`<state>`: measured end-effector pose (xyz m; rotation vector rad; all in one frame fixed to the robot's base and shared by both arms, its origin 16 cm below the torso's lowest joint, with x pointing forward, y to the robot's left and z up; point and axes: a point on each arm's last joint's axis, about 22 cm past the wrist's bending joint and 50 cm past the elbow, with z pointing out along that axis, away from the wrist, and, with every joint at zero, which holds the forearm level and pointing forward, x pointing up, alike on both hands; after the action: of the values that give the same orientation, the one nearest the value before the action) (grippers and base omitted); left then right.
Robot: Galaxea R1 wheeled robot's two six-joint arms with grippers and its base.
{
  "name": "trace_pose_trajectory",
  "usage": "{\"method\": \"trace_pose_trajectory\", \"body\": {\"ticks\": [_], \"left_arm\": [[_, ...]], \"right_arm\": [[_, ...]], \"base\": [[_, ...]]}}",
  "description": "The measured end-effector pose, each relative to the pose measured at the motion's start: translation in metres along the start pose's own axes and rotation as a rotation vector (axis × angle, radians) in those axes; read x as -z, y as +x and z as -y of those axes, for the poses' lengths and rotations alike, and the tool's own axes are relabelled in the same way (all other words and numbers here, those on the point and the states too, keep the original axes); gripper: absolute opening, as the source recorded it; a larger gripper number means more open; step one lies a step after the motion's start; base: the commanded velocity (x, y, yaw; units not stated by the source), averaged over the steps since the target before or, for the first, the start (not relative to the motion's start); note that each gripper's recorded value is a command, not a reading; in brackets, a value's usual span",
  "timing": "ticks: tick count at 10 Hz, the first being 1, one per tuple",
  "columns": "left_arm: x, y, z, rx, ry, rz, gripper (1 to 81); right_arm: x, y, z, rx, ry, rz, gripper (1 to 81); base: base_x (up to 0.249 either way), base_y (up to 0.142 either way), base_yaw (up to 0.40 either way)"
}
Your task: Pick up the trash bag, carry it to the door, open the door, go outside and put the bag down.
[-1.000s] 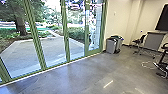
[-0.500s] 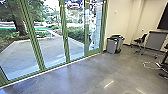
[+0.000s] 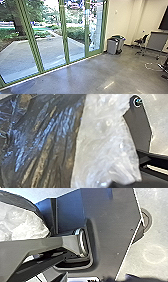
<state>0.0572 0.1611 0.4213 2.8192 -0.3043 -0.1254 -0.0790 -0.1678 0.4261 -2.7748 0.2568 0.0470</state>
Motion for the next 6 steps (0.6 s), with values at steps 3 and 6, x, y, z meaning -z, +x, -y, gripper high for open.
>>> {"method": "trace_pose_trajectory", "body": {"ticks": [3,6], "left_arm": [[0.0000,0.0004,0.0004,0.000,0.001,0.000,1.0],[0.0011,-0.0005,0.0052,0.001,0.007,0.001,1.0]], "right_arm": [[0.0003,0.0007,-0.0009,0.000,-0.001,0.000,81.1],[-0.0009,-0.0001,0.0032,0.000,0.004,0.002,81.1]], "base": [[0.163,0.000,0.000],[0.163,-0.069,0.000]]}}
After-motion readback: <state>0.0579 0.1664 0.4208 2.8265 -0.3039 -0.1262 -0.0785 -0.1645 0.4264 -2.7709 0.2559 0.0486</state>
